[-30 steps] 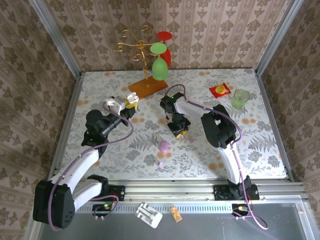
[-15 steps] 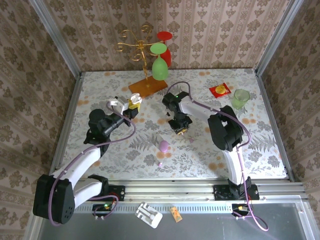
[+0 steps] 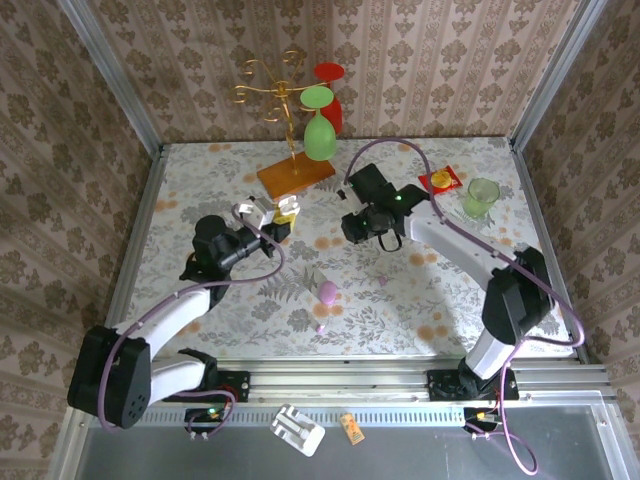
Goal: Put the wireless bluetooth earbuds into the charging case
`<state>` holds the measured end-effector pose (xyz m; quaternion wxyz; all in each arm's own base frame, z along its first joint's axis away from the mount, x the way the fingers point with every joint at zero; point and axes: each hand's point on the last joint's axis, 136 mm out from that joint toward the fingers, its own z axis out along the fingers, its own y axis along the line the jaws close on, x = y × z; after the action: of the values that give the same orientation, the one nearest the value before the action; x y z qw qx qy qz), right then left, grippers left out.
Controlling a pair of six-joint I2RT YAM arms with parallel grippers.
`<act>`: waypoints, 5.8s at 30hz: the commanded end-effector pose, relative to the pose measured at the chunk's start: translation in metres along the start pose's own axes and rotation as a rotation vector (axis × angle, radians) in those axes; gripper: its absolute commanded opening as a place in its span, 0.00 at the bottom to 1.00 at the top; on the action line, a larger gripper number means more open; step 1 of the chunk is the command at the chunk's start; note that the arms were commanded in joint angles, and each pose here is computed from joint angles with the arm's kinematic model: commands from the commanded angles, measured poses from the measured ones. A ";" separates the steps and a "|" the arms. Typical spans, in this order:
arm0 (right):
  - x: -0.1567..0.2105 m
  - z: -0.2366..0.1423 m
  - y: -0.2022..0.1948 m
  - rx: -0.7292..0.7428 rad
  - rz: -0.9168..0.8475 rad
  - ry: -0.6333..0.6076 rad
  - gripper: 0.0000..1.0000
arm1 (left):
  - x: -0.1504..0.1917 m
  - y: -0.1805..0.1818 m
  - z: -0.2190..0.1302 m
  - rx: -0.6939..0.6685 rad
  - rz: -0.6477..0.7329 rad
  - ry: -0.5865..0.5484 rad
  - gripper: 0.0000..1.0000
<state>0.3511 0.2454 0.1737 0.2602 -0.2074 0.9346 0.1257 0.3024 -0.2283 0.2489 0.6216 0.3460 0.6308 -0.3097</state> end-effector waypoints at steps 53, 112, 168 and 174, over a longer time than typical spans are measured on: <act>-0.058 -0.069 0.098 -0.323 -0.195 -0.379 0.18 | -0.027 -0.052 0.023 0.276 0.050 -0.111 0.02; -0.096 -0.095 0.056 -0.285 0.001 -0.449 0.67 | -0.024 -0.069 0.013 0.322 0.199 -0.124 0.03; -0.015 -0.106 0.102 -0.818 -0.505 -0.377 0.40 | -0.051 -0.105 0.004 0.574 -0.148 -0.050 0.09; -0.014 -0.104 0.103 -0.840 -0.499 -0.371 0.32 | -0.046 -0.106 0.006 0.582 -0.157 -0.038 0.09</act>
<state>0.2724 0.3004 0.2739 0.3412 -0.4756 0.6786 0.4437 0.2232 -0.2914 0.2785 0.4840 0.4433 0.5478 -0.5187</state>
